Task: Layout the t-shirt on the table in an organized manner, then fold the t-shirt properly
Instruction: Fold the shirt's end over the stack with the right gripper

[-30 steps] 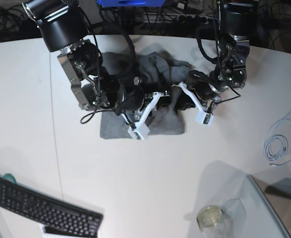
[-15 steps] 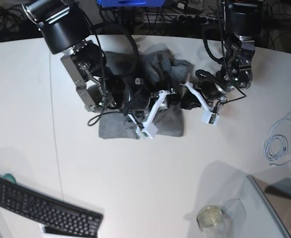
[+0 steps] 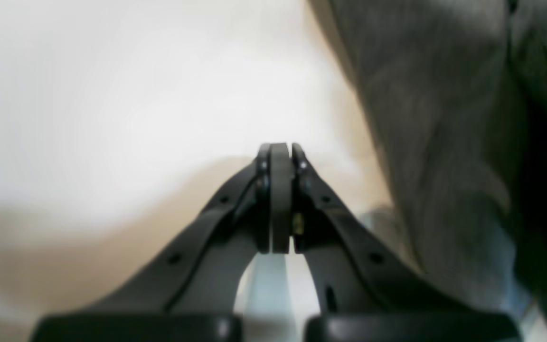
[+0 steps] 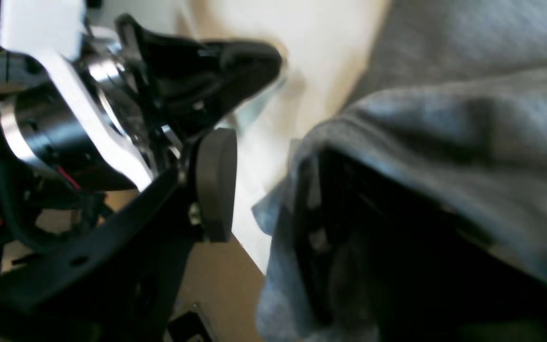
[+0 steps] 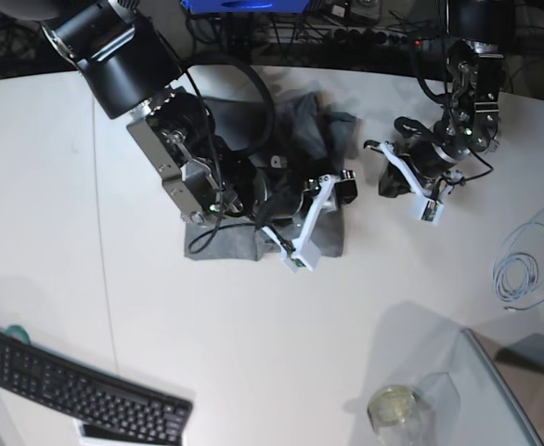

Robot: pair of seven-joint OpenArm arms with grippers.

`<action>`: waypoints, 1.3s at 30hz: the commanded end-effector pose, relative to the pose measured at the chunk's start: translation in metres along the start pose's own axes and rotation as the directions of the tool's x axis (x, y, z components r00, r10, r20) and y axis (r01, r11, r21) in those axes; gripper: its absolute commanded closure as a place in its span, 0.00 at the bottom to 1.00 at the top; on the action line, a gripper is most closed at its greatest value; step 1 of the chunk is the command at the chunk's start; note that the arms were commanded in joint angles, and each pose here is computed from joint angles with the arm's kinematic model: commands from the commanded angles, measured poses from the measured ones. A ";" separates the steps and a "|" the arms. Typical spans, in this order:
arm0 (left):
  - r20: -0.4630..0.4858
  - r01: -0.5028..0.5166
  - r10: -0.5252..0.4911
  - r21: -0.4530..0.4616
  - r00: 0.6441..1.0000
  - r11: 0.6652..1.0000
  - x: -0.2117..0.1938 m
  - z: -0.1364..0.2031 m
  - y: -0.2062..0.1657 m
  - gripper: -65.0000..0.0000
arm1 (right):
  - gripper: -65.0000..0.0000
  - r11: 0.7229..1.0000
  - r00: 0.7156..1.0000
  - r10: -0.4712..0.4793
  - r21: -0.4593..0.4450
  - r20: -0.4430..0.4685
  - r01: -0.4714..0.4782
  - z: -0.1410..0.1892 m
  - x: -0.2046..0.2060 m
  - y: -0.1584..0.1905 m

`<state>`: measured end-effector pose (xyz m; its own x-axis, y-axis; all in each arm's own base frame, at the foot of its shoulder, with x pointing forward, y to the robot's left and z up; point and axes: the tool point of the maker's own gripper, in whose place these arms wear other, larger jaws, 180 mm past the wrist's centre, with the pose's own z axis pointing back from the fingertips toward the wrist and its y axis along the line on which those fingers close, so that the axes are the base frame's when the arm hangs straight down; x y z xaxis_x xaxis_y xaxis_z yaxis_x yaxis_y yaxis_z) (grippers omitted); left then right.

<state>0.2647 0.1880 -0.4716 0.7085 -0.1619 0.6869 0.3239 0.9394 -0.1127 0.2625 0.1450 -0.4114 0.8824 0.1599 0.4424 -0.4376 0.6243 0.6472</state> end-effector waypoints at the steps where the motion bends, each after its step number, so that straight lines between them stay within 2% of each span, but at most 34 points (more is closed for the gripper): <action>1: 0.031 0.020 -0.020 0.009 0.999 1.000 0.010 0.007 0.007 1.00 | 0.60 0.999 0.998 0.029 0.027 0.055 -0.031 0.000 0.022 0.013; 3: 0.016 0.013 -0.014 0.033 1.000 0.999 0.001 0.015 0.018 1.00 | 0.60 0.998 0.997 0.052 0.037 0.050 -0.054 -0.005 0.024 0.021; 7: 0.038 -0.068 0.063 0.146 0.997 0.987 -0.010 0.041 0.059 1.00 | 0.60 0.989 0.991 0.127 0.068 0.041 -0.129 -0.010 0.029 0.045; 10: 0.048 -0.106 0.098 0.207 0.994 0.973 -0.018 0.057 0.081 1.00 | 0.60 0.982 0.982 0.164 0.077 0.093 -0.171 0.000 0.044 0.066; 16: 0.057 -0.120 0.110 0.232 0.992 0.965 -0.032 0.090 0.105 1.00 | 0.61 0.991 0.975 0.127 -0.069 0.181 -0.117 0.048 0.059 0.036; 19: 0.064 -0.122 0.110 0.226 0.992 0.967 -0.034 0.099 0.109 1.00 | 0.61 0.989 0.973 0.075 -0.141 0.217 -0.044 0.065 0.056 0.008; 20: 0.063 -0.123 0.112 0.227 0.992 0.966 -0.035 0.100 0.110 1.00 | 0.62 0.988 0.975 0.056 -0.155 0.213 -0.023 0.067 0.050 0.000; 22: 0.063 -0.125 0.113 0.228 0.992 0.966 -0.036 0.100 0.111 1.00 | 0.72 0.986 0.982 0.038 -0.167 0.183 -0.007 0.065 0.034 -0.008; 26: 0.066 -0.123 0.111 0.226 0.992 0.966 -0.034 0.100 0.110 1.00 | 0.97 0.986 0.991 -0.030 -0.156 0.130 0.050 0.056 -0.007 -0.009; 33: 0.070 -0.121 0.108 0.224 0.992 0.967 -0.031 0.098 0.110 1.00 | 0.99 0.975 0.993 -0.105 -0.191 0.046 0.112 0.039 -0.044 -0.027; 39: 0.066 -0.121 0.108 0.228 0.992 0.966 -0.033 0.100 0.111 1.00 | 0.99 0.985 0.999 -0.014 -0.170 -0.038 0.007 0.022 -0.052 -0.010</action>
<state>0.2062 0.3196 -0.4481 0.7262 -0.0233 0.6870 0.0791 0.9956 -0.0498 0.2035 0.1111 -0.4375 0.9094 0.1962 0.3668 -0.3788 0.7552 0.5350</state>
